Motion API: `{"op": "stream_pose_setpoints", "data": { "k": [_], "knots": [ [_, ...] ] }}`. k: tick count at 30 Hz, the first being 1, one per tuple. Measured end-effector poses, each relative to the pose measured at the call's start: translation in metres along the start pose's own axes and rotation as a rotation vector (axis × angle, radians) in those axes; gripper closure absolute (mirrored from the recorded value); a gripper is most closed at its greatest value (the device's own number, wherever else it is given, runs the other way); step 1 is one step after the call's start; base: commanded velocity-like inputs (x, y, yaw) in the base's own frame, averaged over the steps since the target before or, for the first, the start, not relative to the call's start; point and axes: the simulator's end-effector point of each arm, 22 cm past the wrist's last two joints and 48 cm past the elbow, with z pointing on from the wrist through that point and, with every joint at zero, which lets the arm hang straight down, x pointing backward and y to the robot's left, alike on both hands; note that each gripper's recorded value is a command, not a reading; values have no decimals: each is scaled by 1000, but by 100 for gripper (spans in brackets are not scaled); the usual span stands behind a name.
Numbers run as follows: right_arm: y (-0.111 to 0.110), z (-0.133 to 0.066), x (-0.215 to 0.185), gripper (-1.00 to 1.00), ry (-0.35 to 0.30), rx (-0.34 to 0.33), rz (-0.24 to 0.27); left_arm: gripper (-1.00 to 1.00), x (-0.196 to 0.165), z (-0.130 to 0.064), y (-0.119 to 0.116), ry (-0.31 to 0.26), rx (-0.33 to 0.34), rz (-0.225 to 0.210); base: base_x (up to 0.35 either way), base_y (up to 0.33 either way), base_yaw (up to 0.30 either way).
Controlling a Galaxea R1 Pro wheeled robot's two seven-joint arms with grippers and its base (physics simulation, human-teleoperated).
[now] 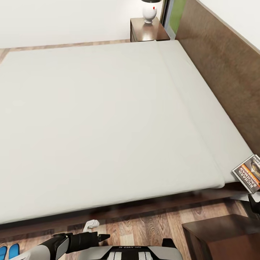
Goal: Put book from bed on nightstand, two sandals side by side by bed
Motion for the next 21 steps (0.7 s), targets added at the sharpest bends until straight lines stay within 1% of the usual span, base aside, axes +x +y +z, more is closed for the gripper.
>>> {"op": "stream_pose_setpoints", "data": {
  "k": [2,10,21],
  "knots": [
    [-3,1,1,-100,0,0,0,-100,-1,3,2,0,0,0,0,0,0],
    [-3,1,1,-100,1,0,-1,-100,-1,3,2,0,0,0,0,0,0],
    [-22,8,6,-100,3,1,0,-100,-4,17,16,0,0,0,0,0,0]
  ]
}}
